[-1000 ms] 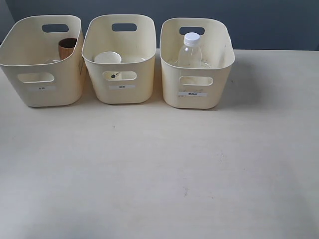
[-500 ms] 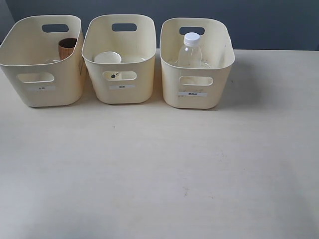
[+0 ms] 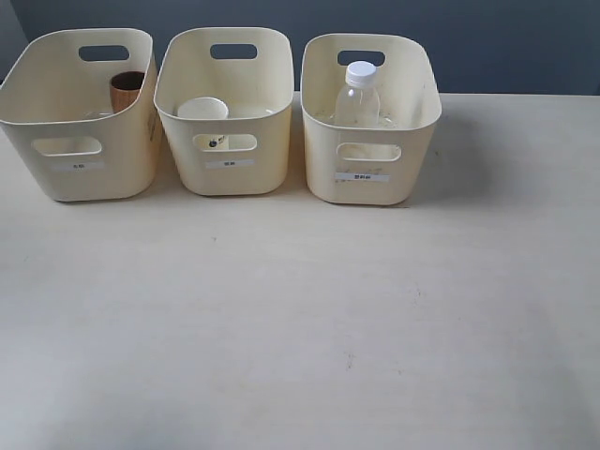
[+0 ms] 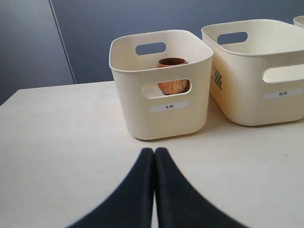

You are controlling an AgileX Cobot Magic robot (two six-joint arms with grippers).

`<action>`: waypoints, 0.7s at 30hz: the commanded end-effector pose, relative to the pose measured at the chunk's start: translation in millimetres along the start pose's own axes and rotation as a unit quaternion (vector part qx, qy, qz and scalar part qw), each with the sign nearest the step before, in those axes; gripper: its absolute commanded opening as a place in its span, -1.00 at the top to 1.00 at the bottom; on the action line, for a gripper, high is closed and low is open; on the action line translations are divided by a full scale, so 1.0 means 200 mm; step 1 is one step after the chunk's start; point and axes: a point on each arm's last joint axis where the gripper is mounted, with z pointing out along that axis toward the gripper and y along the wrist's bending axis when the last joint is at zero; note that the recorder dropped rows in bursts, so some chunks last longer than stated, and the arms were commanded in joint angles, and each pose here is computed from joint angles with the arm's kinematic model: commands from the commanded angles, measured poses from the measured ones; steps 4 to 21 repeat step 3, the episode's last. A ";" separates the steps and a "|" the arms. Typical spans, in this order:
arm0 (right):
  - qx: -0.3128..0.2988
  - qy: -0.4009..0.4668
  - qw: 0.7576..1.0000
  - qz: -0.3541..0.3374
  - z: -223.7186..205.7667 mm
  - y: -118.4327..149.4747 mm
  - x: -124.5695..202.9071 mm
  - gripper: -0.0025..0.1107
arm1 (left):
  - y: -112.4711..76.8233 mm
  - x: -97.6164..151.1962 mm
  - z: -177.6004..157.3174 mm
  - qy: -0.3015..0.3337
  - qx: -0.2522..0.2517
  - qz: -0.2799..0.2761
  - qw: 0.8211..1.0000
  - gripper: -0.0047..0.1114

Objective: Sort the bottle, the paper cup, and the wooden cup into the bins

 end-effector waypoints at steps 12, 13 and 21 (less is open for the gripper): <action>0.002 -0.006 1.000 0.000 0.00 0.00 0.00 0.96 | 0.00 -0.01 0.00 -0.006 0.001 0.000 1.000 0.92; 0.002 -0.006 1.000 0.000 0.00 0.00 0.00 0.96 | 0.00 -0.01 0.00 -0.006 0.001 0.000 1.000 0.92; 0.002 -0.006 1.000 0.000 0.00 0.00 0.00 0.96 | 0.00 -0.01 0.00 -0.006 0.001 0.000 1.000 0.92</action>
